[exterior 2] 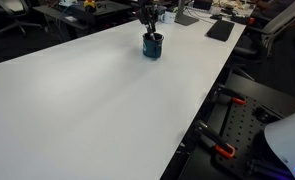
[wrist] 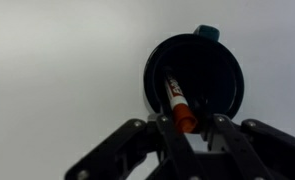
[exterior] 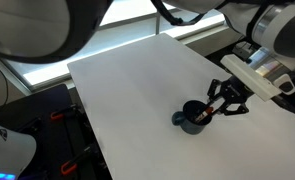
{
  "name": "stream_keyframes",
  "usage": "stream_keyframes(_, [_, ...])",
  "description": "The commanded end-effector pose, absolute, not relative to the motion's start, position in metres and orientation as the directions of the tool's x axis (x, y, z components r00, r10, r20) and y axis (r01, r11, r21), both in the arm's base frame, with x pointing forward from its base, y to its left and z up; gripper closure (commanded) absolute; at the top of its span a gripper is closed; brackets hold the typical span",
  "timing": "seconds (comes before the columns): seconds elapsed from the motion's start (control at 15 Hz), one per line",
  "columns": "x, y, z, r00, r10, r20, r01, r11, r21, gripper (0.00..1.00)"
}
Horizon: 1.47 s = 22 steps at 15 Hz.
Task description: Remove the marker from the cup
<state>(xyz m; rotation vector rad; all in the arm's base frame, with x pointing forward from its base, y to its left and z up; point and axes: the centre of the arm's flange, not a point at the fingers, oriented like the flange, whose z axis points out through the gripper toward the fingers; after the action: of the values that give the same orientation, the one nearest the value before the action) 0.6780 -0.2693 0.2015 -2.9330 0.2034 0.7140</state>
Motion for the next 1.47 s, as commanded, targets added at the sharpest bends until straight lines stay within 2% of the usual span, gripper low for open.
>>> stream_keyframes(0.0, [0.686,-0.272,0.202,0.880,-0.095,-0.465,-0.143,-0.987,-0.069,0.90])
stream_keyframes(0.07, [0.686,-0.272,0.202,0.880,-0.094,-0.466,-0.142,-0.987,-0.070,0.95])
stream_keyframes(0.13, [0.686,-0.272,0.202,0.880,-0.093,-0.466,-0.142,-0.987,-0.070,0.97])
stream_keyframes(0.6, [0.680,-0.273,0.213,0.886,-0.126,-0.446,-0.178,-0.981,-0.077,0.96])
stream_keyframes(1.4, [0.642,-0.295,0.322,0.952,-0.223,-0.211,-0.243,-0.967,-0.073,0.96])
